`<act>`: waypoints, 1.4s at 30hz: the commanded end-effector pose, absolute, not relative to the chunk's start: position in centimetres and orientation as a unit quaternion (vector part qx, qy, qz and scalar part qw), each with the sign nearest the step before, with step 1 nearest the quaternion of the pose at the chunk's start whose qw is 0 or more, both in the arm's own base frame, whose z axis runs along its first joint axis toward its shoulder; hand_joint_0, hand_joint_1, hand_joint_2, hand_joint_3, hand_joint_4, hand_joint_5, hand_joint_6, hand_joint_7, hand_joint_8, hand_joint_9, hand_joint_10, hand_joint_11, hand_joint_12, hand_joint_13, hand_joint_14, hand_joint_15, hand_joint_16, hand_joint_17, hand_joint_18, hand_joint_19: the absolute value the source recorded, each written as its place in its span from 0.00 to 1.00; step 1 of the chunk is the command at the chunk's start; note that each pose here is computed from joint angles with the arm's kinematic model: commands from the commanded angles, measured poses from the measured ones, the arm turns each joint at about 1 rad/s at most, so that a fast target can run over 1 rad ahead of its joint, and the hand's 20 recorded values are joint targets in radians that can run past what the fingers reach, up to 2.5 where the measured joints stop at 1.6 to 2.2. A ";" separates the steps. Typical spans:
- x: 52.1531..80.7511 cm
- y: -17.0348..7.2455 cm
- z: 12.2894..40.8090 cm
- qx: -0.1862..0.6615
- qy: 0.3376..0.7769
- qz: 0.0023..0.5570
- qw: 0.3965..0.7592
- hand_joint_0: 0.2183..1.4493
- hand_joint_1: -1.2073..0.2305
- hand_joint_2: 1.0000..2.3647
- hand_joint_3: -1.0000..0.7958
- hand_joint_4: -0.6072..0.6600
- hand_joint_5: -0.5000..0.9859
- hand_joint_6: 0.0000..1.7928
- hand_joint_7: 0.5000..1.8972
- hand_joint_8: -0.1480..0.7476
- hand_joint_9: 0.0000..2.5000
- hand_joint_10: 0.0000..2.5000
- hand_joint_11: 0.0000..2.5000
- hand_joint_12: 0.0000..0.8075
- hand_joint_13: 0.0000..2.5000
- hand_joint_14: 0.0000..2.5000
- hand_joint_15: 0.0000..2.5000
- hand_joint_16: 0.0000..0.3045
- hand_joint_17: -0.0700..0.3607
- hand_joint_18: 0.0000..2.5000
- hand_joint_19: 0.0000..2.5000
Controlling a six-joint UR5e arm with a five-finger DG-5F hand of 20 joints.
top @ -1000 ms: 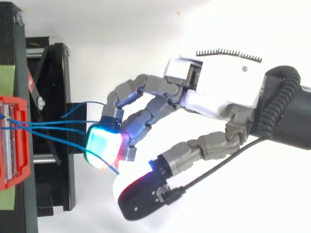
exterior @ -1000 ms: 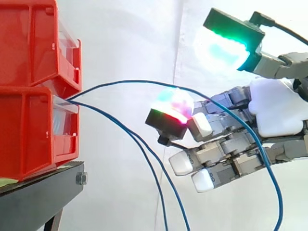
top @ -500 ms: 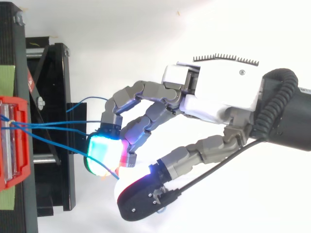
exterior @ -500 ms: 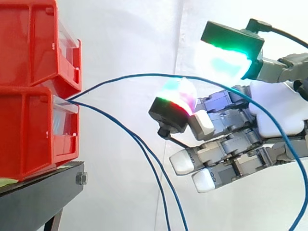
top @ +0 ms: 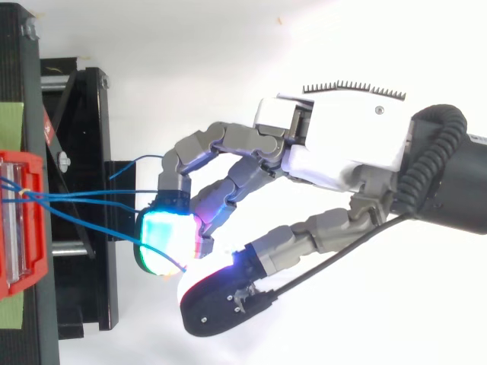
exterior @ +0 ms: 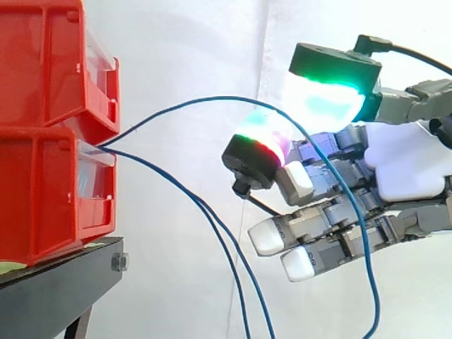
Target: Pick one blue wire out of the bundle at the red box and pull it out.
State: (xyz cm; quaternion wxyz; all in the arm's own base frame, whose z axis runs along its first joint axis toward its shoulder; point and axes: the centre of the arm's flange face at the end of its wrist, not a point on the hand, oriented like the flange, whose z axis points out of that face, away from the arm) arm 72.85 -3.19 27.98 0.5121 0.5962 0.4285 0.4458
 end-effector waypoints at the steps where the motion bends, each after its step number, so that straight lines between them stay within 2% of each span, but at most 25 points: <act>1: 72.9 -3.2 28.0 0.596 0.428 0.446 0.512 0.34 0.24 0.01 0.39 0.59 0.22 0.52 0.43 0.56 0.37 0.01 0.28 0.53 0.27 0.01 0.15 0.15 0.41 0.23 0.17; 3: 72.8 -3.2 28.0 0.596 0.428 0.446 0.512 0.32 0.25 0.01 0.38 0.60 0.22 0.52 0.41 0.56 0.38 0.01 0.28 0.53 0.27 0.00 0.15 0.15 0.41 0.22 0.17; 5: 72.8 -3.2 28.0 0.596 0.428 0.446 0.512 0.29 0.30 0.01 0.38 0.62 0.22 0.51 0.34 0.57 0.38 0.01 0.28 0.53 0.27 0.00 0.15 0.15 0.41 0.21 0.17; 8: 72.9 -3.1 27.9 0.596 0.429 0.446 0.512 0.28 0.34 0.01 0.36 0.63 0.22 0.50 0.31 0.57 0.39 0.01 0.28 0.54 0.27 0.00 0.16 0.16 0.41 0.21 0.18; 22: 72.8 -3.1 28.0 0.596 0.429 0.446 0.512 0.23 0.38 0.00 0.29 0.65 0.23 0.49 0.34 0.60 0.39 0.01 0.28 0.57 0.28 0.00 0.16 0.17 0.43 0.21 0.18; 26: 72.9 -3.1 28.0 0.596 0.428 0.447 0.512 0.24 0.35 0.00 0.29 0.65 0.23 0.49 0.35 0.59 0.39 0.00 0.28 0.57 0.27 0.00 0.16 0.17 0.43 0.21 0.18; 28: 72.8 -3.1 28.0 0.596 0.429 0.446 0.512 0.29 0.28 0.00 0.29 0.66 0.23 0.49 0.35 0.57 0.38 0.01 0.29 0.54 0.27 0.00 0.15 0.16 0.42 0.22 0.17; 30: 72.9 -3.1 28.0 0.596 0.428 0.447 0.512 0.33 0.26 0.00 0.29 0.66 0.22 0.49 0.35 0.56 0.37 0.01 0.28 0.55 0.28 0.00 0.15 0.16 0.42 0.23 0.16; 39: 72.8 -3.1 28.0 0.596 0.430 0.446 0.511 0.37 0.24 0.01 0.36 0.70 0.20 0.48 0.32 0.57 0.34 0.00 0.28 0.55 0.28 0.00 0.14 0.16 0.42 0.24 0.15; 42: 72.8 -3.2 28.0 0.596 0.429 0.446 0.512 0.37 0.25 0.01 0.38 0.68 0.20 0.48 0.29 0.57 0.34 0.01 0.28 0.55 0.28 0.00 0.14 0.16 0.42 0.24 0.15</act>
